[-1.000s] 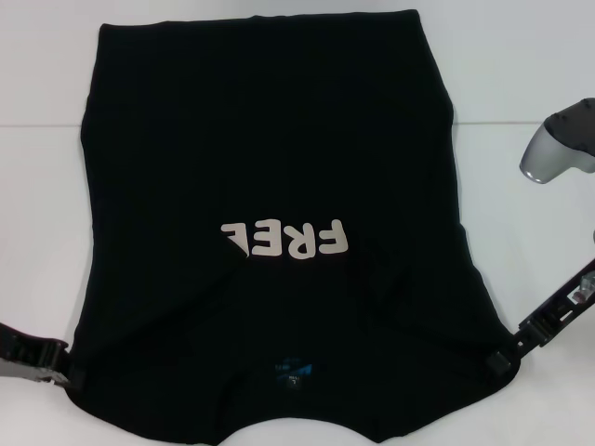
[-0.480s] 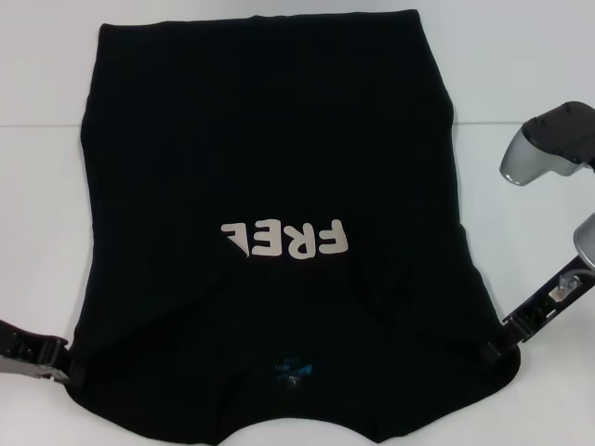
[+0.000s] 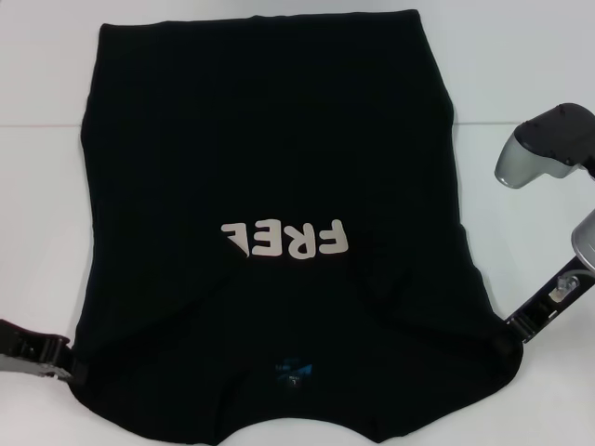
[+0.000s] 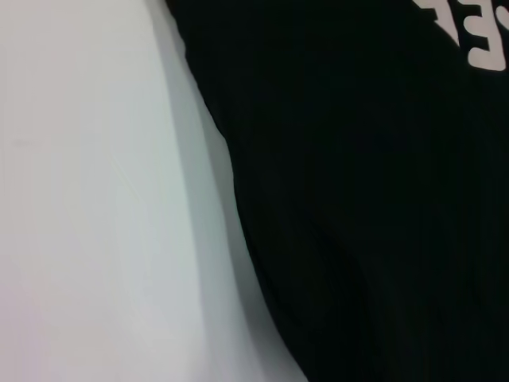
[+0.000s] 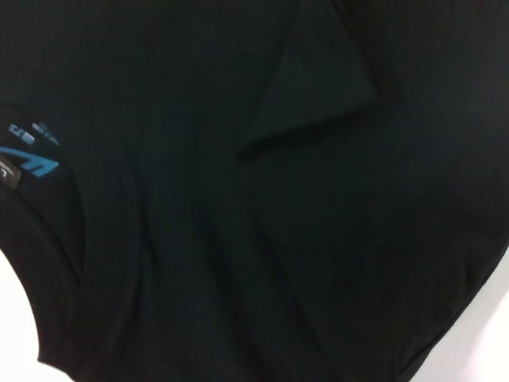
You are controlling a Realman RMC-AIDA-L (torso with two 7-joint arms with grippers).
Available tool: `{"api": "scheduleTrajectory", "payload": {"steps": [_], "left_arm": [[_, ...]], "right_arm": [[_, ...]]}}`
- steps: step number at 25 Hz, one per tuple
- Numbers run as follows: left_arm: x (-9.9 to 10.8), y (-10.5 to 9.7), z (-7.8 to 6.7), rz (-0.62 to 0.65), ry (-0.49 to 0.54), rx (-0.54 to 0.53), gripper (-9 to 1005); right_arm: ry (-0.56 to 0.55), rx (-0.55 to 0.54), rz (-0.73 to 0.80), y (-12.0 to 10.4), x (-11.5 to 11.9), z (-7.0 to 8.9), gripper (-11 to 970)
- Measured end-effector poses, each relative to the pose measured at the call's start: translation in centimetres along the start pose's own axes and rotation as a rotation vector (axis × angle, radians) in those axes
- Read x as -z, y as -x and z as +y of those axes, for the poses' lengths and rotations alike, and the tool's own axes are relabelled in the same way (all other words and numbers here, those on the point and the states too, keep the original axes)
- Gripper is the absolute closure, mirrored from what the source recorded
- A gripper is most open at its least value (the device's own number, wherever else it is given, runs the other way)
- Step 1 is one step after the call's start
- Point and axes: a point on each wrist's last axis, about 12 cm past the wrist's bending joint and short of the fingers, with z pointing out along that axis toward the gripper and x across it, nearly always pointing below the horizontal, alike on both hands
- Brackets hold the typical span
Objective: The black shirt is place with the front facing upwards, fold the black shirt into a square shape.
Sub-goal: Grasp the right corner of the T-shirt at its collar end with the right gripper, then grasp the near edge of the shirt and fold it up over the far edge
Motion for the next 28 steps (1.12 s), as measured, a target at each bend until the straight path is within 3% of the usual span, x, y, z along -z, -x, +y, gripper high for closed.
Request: {"api": "scheduleTrajectory", "payload": {"steps": [2,11,15,23,28], "left_arm": [[0.0,0.1,-0.1,-0.008,-0.011,-0.008,964],[0.8,-0.6,1.1,0.001,-0.139,0.014,963],[0.9,-1.7,1.6,0.043,-0.239,-0.01,963],[0.0,-4.7,0.9,0.202,-0.462,-0.098,964],[0.4,-4.6,1.3,0.133,-0.486,-0.094,964]], "right_arm": [[0.0,0.0,0.002,0.0,0.0,0.0,851],[0.034,0.0,0.008,-1.1,1.5,-1.1,860],[0.165,0.06,0.066,-3.6,2.4,-1.3,875],[0.32,0.124,0.174,-7.0,1.0,-0.3,900],[0.332,0.083,0.093,-6.7,0.3,-0.6,903]]}}
